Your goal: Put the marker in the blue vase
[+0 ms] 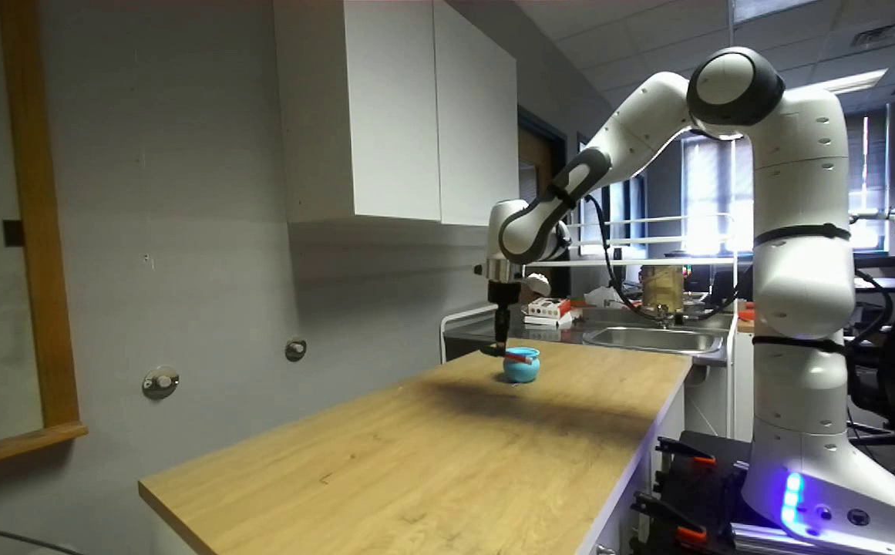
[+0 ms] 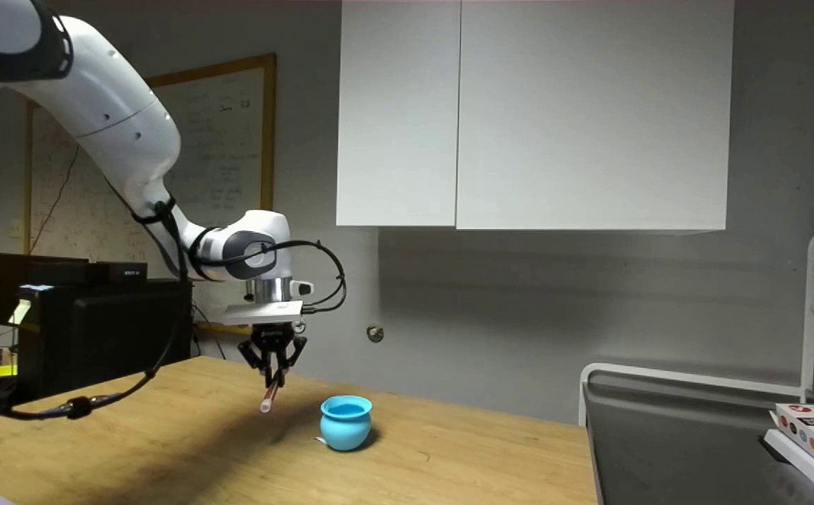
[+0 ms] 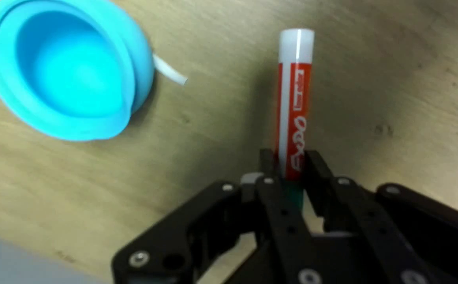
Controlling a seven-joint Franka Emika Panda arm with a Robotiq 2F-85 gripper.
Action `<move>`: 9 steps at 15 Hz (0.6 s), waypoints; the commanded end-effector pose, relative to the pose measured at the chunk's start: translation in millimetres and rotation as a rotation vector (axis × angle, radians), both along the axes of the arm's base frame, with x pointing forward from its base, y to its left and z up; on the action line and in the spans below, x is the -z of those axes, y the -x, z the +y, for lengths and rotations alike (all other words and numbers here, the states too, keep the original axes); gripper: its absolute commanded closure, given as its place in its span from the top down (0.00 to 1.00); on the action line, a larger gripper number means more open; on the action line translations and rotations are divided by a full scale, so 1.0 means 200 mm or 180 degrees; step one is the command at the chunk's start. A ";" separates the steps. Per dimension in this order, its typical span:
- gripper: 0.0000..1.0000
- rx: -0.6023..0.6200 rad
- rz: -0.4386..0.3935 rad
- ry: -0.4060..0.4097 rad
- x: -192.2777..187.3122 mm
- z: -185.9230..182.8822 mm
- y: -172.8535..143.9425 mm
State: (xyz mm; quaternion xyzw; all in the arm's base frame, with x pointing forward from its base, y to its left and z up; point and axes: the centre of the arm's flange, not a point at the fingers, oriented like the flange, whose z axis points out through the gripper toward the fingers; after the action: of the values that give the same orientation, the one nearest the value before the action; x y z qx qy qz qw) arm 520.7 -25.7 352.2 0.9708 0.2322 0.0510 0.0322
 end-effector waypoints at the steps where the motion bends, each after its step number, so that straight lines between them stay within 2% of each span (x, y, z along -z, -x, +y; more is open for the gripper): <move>1: 0.12 0.0365 -0.0545 -0.0037 -0.21 -0.01 0.02; 9: 0.12 0.1372 -0.1694 -0.0248 -0.51 -0.25 -0.03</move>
State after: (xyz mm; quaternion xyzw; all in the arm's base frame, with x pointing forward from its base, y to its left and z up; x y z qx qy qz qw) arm 531.0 -61.1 443.2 0.9613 0.0620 0.2624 0.0569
